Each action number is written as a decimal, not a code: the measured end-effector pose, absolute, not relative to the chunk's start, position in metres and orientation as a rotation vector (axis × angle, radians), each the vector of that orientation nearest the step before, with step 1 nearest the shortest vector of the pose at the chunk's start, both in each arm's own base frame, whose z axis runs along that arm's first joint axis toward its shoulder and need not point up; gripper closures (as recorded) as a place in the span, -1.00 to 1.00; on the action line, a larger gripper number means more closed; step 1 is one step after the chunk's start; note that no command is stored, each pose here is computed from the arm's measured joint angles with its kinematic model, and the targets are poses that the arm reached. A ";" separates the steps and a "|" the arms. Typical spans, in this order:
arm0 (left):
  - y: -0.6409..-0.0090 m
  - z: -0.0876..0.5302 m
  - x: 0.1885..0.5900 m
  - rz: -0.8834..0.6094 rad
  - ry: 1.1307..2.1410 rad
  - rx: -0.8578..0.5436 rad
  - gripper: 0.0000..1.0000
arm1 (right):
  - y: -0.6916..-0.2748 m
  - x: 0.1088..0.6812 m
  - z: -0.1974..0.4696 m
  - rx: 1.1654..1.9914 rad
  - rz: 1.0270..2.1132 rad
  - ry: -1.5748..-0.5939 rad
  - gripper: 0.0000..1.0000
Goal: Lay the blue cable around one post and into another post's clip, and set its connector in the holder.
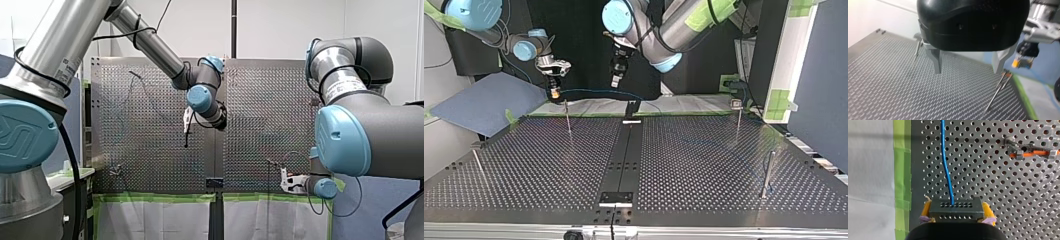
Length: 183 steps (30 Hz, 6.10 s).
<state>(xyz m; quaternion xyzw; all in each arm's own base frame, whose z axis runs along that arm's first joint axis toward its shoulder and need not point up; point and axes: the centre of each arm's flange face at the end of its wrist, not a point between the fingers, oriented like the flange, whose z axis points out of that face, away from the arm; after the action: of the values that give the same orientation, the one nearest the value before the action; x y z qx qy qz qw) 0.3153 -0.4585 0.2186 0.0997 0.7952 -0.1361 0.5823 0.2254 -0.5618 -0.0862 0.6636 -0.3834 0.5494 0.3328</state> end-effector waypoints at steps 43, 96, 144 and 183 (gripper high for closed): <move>-0.444 0.011 0.391 -0.319 1.876 0.243 -0.99 | -0.560 0.230 -0.086 1.736 1.439 -0.995 1.00; -0.460 -0.068 0.407 -0.165 1.771 0.274 -0.99 | -0.559 0.232 -0.086 1.744 1.444 -0.992 1.00; -0.478 -0.089 0.443 -0.155 1.790 0.202 0.25 | -0.557 0.235 -0.086 1.755 1.431 -0.977 1.00; -0.477 -0.087 0.449 -0.157 1.783 0.194 1.00 | -0.556 0.237 -0.087 1.763 1.425 -0.973 1.00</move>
<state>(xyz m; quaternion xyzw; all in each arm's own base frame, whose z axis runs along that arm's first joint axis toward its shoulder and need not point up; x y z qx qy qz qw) 0.4486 -0.4774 -0.0875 0.0844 0.7758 -0.0682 0.6216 0.2370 -0.5556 -0.0869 0.6744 -0.3722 0.5452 0.3308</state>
